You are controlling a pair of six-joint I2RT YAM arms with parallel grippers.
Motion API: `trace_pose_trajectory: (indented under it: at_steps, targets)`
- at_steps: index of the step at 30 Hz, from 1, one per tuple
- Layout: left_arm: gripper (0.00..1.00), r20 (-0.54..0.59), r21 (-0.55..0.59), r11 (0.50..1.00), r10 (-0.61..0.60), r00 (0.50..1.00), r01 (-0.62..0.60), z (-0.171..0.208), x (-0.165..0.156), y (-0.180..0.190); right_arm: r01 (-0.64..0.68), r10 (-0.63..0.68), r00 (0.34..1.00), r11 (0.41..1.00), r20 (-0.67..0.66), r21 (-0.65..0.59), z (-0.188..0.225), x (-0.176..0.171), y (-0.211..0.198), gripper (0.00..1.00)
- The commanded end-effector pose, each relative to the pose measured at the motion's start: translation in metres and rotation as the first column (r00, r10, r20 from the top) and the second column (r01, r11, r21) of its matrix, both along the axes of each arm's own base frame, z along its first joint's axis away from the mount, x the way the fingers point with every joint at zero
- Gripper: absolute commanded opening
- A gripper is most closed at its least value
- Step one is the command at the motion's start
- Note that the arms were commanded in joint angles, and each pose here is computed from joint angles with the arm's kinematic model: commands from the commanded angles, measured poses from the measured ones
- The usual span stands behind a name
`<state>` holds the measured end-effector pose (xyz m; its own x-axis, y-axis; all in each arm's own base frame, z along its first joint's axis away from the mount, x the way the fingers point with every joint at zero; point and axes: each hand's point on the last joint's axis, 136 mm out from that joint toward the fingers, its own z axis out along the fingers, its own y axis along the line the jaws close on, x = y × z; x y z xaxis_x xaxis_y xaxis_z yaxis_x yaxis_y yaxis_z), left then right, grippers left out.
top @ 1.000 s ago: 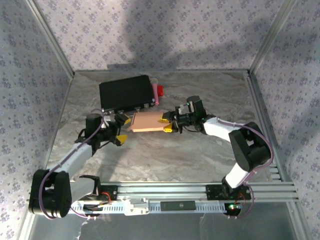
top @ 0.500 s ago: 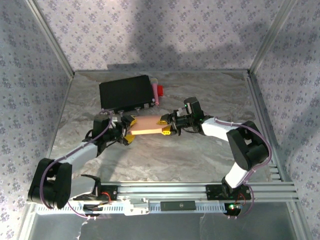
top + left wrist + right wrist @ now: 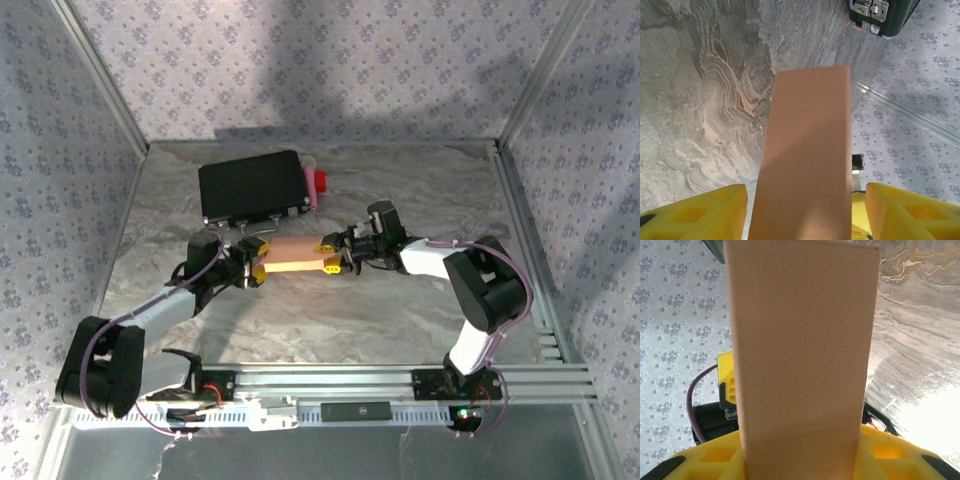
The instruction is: Fold the paper box
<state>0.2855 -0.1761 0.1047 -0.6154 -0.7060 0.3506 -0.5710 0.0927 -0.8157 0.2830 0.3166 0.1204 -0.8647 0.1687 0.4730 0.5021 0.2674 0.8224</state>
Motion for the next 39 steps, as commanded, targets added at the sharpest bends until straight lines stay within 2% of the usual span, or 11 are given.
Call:
trace_pose_trajectory:
  at_steps: [1, 10, 15, 19, 21, 23, 27, 30, 34, 36, 39]
  targets:
    - [0.63, 0.003, -0.013, 1.0, 0.023, 1.0, -0.022, 0.006, 0.0, 0.0, -0.004, 0.004, 1.0, 1.0, -0.024, 0.0, -0.008, -0.003, 0.002, 0.41]
    - [0.6, -0.046, -0.021, 0.998, 0.062, 0.997, -0.063, 0.001, -0.009, 0.001, 0.011, -0.011, 0.999, 1.0, -0.032, 0.009, -0.01, 0.0, 0.004, 0.41]
    - [0.5, -0.062, -0.025, 0.997, 0.07, 0.996, -0.071, -0.001, -0.009, 0.001, 0.009, -0.008, 0.999, 1.0, -0.038, 0.006, -0.012, -0.001, 0.005, 0.41]
    - [0.48, -0.069, -0.013, 0.996, 0.087, 0.994, -0.088, 0.0, -0.011, 0.004, 0.01, -0.01, 0.999, 1.0, -0.036, 0.007, -0.011, -0.001, 0.005, 0.42]
    - [0.48, -0.075, -0.006, 0.996, 0.092, 0.993, -0.093, 0.001, -0.013, 0.006, 0.005, -0.005, 0.999, 1.0, -0.036, 0.006, -0.012, -0.002, 0.004, 0.47]
    - [0.48, -0.082, 0.01, 0.995, 0.098, 0.992, -0.098, 0.002, -0.015, 0.008, 0.002, -0.002, 0.999, 1.0, -0.037, 0.0, -0.013, -0.003, 0.003, 0.6]
    - [0.47, -0.104, 0.054, 0.991, 0.126, 0.987, -0.121, 0.003, -0.021, 0.016, 0.01, -0.011, 1.0, 1.0, -0.002, -0.024, -0.008, -0.005, -0.006, 0.75]
    - [0.46, -0.117, 0.072, 0.986, 0.157, 0.981, -0.149, 0.005, -0.024, 0.022, 0.006, 0.0, 0.998, 0.997, 0.062, -0.083, 0.0, -0.008, -0.021, 0.83]
    - [0.46, -0.189, 0.091, 0.98, 0.19, 0.964, -0.175, 0.001, -0.034, 0.028, 0.034, 0.002, 0.979, 0.984, 0.205, -0.176, 0.019, -0.006, -0.049, 0.83]
    - [0.46, -0.234, 0.093, 0.977, 0.207, 0.95, -0.19, -0.001, -0.04, 0.03, 0.057, 0.053, 0.93, 0.957, 0.364, -0.286, 0.035, -0.004, -0.066, 0.81]
    - [0.46, -0.272, 0.116, 0.97, 0.239, 0.932, -0.215, -0.003, -0.046, 0.036, 0.14, 0.221, 0.782, 0.849, 0.583, -0.51, 0.054, -0.008, -0.09, 0.78]
